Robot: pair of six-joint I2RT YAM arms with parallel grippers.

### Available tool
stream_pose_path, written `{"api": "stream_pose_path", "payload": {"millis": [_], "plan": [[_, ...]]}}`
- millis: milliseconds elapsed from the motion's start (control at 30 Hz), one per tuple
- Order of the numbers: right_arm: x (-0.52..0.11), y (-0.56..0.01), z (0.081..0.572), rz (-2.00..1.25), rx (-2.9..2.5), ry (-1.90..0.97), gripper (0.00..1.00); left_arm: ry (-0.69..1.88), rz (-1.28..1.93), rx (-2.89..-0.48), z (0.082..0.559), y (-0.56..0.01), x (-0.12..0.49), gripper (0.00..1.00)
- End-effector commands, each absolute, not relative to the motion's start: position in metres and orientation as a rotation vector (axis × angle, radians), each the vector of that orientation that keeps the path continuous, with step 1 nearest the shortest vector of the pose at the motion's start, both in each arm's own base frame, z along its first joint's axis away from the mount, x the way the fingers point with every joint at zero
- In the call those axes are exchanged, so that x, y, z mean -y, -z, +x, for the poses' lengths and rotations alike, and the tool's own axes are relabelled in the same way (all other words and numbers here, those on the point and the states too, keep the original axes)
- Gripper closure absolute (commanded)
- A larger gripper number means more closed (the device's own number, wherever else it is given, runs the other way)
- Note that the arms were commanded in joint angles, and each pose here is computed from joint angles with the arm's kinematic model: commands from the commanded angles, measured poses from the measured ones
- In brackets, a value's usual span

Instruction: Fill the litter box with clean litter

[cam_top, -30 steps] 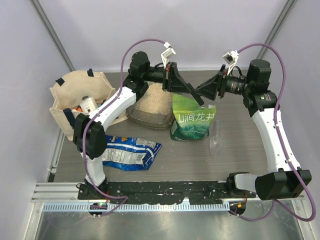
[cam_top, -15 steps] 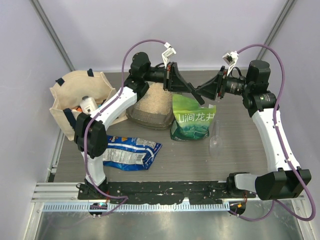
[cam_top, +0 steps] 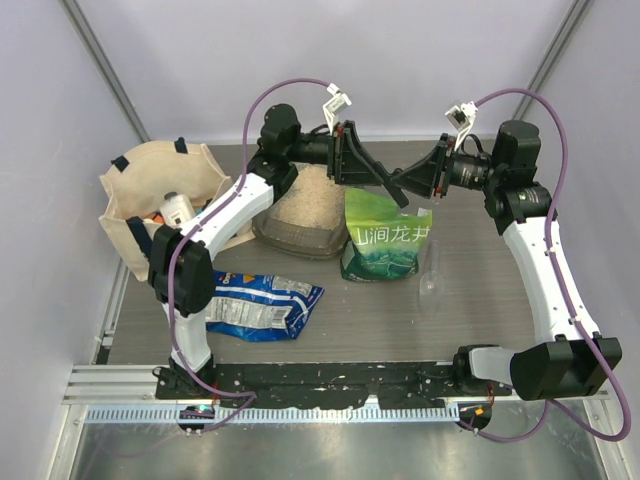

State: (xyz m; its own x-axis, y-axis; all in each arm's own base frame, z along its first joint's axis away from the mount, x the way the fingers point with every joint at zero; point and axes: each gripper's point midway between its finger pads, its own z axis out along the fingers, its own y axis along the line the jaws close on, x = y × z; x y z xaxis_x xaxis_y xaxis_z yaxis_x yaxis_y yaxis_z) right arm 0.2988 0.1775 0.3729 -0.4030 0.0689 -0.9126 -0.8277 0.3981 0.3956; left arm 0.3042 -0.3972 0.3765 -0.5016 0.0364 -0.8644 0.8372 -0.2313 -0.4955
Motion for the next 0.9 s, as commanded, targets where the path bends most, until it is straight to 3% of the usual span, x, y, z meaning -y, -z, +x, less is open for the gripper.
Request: {"api": "stream_pose_path", "payload": {"millis": [0,233,267,333,367,400,433,533,700,867], "plan": [[-0.180,-0.390,0.293,-0.704,-1.627,-1.169,0.99,1.753,1.073,-1.383,0.306,-0.392,0.394,0.50],[-0.181,-0.384,0.294,-0.691,-1.652,-1.209,0.98,1.748,1.082,-1.363,0.307,-0.394,0.395,0.57],[-0.181,-0.383,0.295,-0.680,-1.659,-1.202,0.98,1.750,1.084,-1.363,0.306,-0.394,0.396,0.61],[-0.180,-0.380,0.296,-0.668,-1.673,-1.202,0.99,1.749,1.085,-1.360,0.308,-0.394,0.396,0.77],[-0.179,-0.378,0.301,-0.638,-1.686,-1.180,0.92,1.749,1.094,-1.351,0.307,-0.394,0.396,0.83],[-0.177,-0.379,0.304,-0.616,-1.691,-1.160,0.79,1.748,1.097,-1.350,0.307,-0.393,0.396,0.95],[-0.175,-0.380,0.307,-0.592,-1.693,-1.136,0.55,1.750,1.096,-1.351,0.306,-0.392,0.396,0.99],[-0.172,-0.390,0.315,-0.559,-1.671,-1.098,0.43,1.752,1.098,-1.355,0.305,-0.390,0.395,1.00],[-0.173,-0.402,0.316,-0.583,-1.620,-1.081,0.42,1.752,1.083,-1.366,0.307,-0.391,0.393,1.00],[-0.176,-0.396,0.313,-0.600,-1.625,-1.117,0.48,1.752,1.081,-1.370,0.308,-0.391,0.393,1.00]]}}
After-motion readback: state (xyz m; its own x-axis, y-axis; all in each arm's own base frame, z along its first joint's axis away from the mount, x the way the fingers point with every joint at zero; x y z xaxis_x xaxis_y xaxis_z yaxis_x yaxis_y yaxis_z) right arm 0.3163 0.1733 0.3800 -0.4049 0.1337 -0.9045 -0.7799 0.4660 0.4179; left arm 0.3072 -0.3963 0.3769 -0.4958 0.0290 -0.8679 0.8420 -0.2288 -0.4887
